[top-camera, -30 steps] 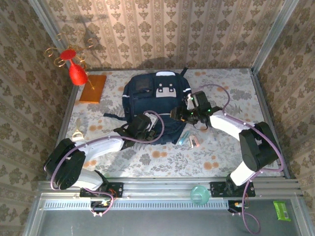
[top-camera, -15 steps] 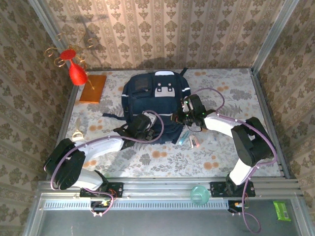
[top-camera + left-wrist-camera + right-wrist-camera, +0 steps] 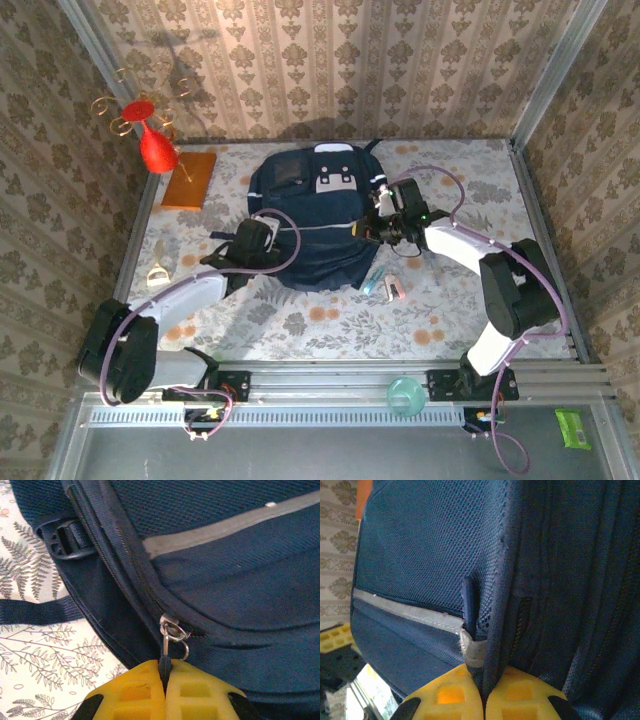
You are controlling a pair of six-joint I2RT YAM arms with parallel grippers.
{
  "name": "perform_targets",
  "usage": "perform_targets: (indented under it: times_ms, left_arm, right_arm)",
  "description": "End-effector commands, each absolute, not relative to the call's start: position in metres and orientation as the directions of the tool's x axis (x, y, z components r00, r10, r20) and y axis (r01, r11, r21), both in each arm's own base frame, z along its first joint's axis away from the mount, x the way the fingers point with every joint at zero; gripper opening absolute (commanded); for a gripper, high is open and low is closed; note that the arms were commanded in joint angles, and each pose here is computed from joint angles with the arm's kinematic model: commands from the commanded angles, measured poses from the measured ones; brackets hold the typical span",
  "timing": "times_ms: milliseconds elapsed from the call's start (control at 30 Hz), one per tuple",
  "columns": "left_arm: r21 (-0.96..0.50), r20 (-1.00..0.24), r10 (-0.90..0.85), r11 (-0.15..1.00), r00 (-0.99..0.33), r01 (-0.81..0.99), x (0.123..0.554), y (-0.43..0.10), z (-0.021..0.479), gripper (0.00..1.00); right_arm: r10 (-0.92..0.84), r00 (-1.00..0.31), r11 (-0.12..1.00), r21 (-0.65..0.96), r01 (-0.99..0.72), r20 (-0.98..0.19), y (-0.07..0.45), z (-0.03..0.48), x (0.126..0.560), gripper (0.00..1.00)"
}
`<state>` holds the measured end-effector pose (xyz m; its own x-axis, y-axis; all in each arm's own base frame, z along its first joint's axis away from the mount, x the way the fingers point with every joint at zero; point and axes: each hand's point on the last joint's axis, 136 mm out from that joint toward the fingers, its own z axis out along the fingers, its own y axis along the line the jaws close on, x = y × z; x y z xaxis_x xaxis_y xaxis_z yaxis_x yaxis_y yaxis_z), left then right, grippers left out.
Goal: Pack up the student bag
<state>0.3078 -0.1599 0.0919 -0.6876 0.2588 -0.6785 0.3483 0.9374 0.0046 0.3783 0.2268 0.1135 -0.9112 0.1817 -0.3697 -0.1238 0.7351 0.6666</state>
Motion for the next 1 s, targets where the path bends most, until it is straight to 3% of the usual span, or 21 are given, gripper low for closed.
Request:
perform_targets:
  times_ms: [0,233,400,567,733,867,967]
  left_arm:
    - [0.055,-0.675,0.232,0.962,-0.7,0.267,0.321,-0.132,0.096,0.0]
    - [-0.016,-0.689,0.172,0.968,-0.704,0.252,0.346,-0.129,0.103,0.0]
    - [-0.066,-0.698,0.198,0.939,-0.688,0.338,0.345,-0.154,0.11,0.0]
    - [-0.116,-0.7,0.211,0.909,-0.683,0.399,0.316,-0.182,0.109,0.0]
    - [-0.146,-0.71,0.198,0.897,-0.675,0.417,0.301,-0.199,0.113,0.0]
    - [-0.151,-0.716,0.205,0.888,-0.667,0.435,0.297,-0.207,0.115,0.0]
    - [-0.159,-0.723,0.212,0.875,-0.658,0.457,0.293,-0.214,0.118,0.0]
  right_arm:
    - [0.135,-0.902,0.753,0.634,-0.175,-0.41,0.218,0.122,0.388,0.0]
    - [0.057,-0.91,0.778,0.589,-0.218,-0.411,0.213,0.119,0.392,0.0]
    - [0.064,-0.915,0.809,0.558,-0.186,-0.398,0.203,0.114,0.405,0.02]
    - [0.123,-0.897,0.784,0.595,-0.174,-0.424,0.207,0.132,0.414,0.34]
    - [0.195,-0.868,0.812,0.571,-0.118,-0.457,0.192,0.142,0.405,0.55]
    - [0.248,-0.854,0.819,0.569,-0.067,-0.457,0.187,0.131,0.374,0.65]
    - [0.264,-0.857,0.82,0.571,-0.042,-0.442,0.191,0.12,0.357,0.67]
